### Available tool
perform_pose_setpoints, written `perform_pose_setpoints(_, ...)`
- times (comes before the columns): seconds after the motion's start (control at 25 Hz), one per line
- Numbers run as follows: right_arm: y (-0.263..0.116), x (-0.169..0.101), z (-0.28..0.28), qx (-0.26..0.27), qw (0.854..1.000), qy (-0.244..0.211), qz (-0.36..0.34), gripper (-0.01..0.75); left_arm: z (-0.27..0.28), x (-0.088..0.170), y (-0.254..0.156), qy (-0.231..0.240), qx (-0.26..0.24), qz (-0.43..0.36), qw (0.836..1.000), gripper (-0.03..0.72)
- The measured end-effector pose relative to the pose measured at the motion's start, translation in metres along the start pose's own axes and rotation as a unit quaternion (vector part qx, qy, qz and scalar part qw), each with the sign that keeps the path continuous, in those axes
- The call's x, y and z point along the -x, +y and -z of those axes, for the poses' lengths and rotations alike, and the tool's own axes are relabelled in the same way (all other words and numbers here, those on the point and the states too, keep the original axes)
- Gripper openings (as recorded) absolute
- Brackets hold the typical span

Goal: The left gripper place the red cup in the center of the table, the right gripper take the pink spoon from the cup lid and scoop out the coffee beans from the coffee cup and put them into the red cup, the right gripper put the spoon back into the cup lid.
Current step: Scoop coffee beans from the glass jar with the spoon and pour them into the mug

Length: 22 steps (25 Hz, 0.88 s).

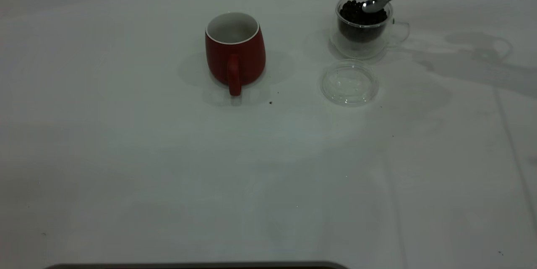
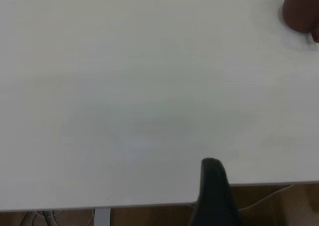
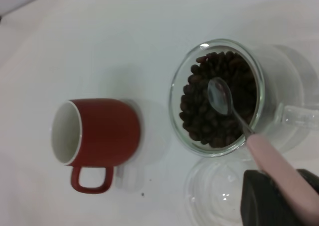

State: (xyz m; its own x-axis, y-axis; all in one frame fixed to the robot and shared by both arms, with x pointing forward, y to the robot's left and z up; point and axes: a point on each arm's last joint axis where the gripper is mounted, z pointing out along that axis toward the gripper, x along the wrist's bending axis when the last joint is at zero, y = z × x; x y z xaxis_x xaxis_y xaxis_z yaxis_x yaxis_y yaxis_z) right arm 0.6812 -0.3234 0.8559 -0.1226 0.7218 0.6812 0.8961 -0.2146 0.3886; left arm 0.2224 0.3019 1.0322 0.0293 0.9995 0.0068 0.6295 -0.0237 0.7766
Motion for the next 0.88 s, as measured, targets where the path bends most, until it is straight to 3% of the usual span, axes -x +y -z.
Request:
perform_pose_setpoints(0.24,0.0,0.005,-0.005,-0.002,1.0,0.001,0.017,0.113,0.0,0.0,0.0,0.0,0.0,0.0,1.0,0.586)
perform_pose_setpoints(0.88,-0.013,0.014,-0.019,-0.03,0.998,0.038,-0.05,0.113,0.0,0.0,0.0,0.0,0.0,0.001,1.0,0.586)
